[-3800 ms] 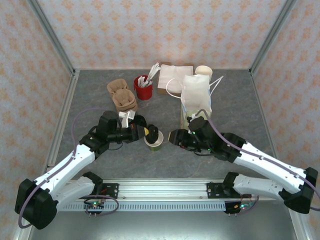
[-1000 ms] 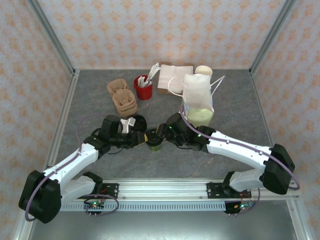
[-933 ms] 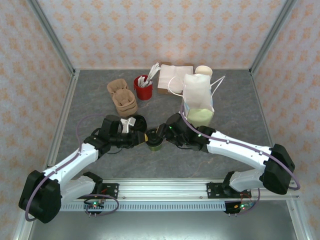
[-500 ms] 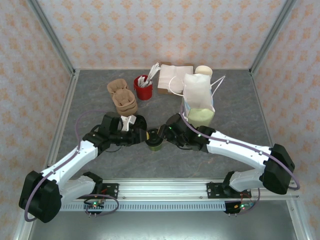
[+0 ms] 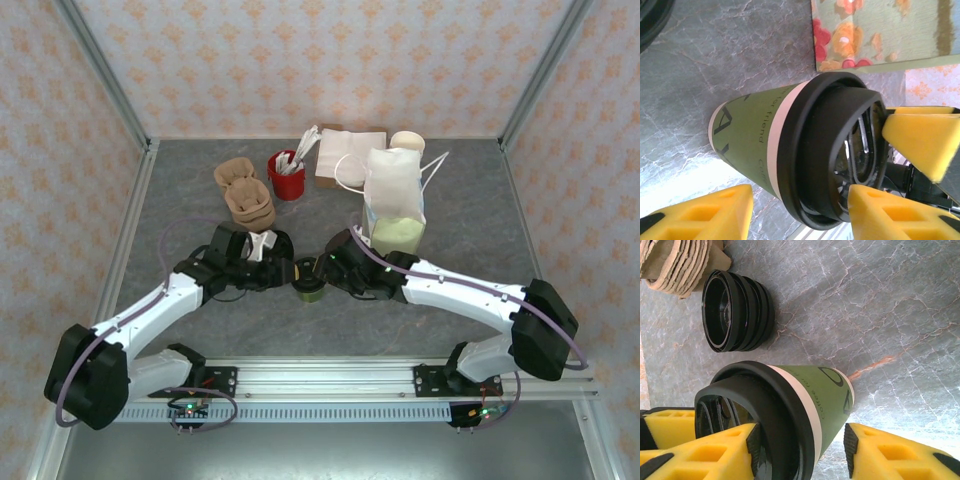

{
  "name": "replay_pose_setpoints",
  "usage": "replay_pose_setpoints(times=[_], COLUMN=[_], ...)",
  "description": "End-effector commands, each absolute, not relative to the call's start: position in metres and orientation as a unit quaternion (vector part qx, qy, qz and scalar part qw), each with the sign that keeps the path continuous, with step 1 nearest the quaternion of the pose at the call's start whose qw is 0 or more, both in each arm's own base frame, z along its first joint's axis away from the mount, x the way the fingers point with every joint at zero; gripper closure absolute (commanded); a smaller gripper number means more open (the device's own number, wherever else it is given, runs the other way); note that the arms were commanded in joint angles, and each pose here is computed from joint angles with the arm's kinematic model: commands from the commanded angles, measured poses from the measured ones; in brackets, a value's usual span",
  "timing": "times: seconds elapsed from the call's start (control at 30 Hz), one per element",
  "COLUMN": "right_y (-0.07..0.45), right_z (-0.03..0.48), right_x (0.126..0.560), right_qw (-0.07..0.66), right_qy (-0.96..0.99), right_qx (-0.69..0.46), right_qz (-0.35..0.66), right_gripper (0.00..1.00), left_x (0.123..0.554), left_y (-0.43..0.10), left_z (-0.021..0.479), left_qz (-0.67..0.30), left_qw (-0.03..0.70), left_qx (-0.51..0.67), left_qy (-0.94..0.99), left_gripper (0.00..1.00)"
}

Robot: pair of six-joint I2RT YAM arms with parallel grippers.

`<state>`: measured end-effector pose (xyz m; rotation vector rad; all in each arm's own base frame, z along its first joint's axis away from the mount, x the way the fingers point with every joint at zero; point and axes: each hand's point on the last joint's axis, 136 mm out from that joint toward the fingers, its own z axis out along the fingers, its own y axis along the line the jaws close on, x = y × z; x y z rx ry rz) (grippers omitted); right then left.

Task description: Pack the takeout coffee

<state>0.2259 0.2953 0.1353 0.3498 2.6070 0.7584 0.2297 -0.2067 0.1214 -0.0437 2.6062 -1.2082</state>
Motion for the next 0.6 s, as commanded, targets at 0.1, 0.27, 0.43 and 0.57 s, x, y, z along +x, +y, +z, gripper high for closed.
replay_pose_setpoints(times=[0.1,0.27,0.43,0.57], right_y=[0.294,0.294,0.294,0.293], right_z=[0.130,0.126,0.123,0.121], right_x=[0.225,0.225,0.225,0.225], right_qw=[0.198,0.194,0.191,0.192], right_qy=[0.939,0.941,0.942,0.942], right_qx=[0.120,0.120,0.120,0.124], right_qz=[0.255,0.251,0.248,0.245], right_gripper=[0.55,0.56,0.59,0.61], left_x=[0.237,0.239,0.239,0.240], left_y=[-0.210,-0.210,-0.210,-0.211], left_z=[0.124,0.121,0.119,0.122], left_qz=[-0.410,-0.406,-0.406,-0.408], left_qw=[0.146,0.143,0.140,0.141], left_qx=[-0.004,-0.004,-0.005,-0.004], left_qy=[0.900,0.903,0.903,0.902], left_gripper=[0.49,0.51,0.52,0.51])
